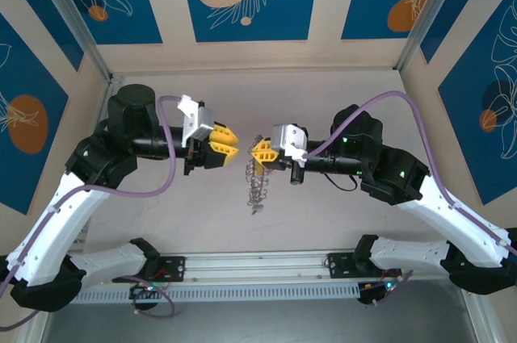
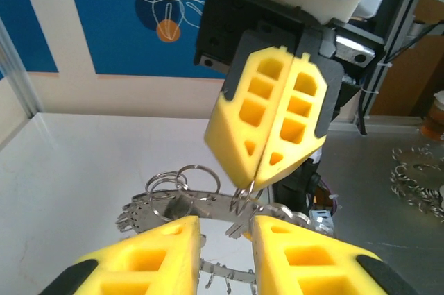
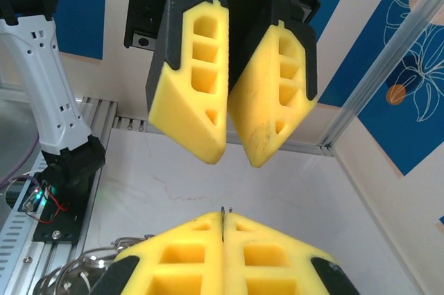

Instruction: Put the keys on the keyring

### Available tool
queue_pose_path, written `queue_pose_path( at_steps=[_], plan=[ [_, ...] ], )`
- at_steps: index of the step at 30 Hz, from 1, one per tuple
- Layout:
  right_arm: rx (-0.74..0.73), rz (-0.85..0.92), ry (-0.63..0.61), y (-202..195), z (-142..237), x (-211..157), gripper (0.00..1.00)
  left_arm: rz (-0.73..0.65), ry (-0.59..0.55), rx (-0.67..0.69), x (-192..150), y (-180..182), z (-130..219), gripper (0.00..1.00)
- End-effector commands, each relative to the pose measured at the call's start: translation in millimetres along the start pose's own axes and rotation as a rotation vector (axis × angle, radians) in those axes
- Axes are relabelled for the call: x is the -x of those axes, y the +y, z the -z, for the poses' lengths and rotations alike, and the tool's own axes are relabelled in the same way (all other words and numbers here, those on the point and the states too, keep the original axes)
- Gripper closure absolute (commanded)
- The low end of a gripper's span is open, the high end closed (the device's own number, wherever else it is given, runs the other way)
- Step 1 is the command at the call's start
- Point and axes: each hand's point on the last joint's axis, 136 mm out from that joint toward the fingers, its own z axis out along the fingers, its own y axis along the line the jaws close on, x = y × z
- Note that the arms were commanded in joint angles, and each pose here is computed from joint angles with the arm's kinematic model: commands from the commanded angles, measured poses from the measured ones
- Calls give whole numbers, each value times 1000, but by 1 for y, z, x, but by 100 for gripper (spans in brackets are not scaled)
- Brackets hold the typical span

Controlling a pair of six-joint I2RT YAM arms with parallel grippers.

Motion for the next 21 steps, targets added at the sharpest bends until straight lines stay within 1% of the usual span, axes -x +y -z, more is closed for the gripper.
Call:
queue_pose_path(
  at_steps=[1,8,16,21],
  plan=[
    [1,0,-67,-1,10,23,100,-62,-9,-32,10,-10,-2,73],
    [16,7,-74,1,10,24,100,-93,69,-15,-1,-6,-18,74],
    [62,5,-98,9,14,28,100,-97,110,-5,-10,-2,-22,76],
    [64,4,-108,9,15,31,100,-102,133,-15,-15,-2,-26,77]
  ],
)
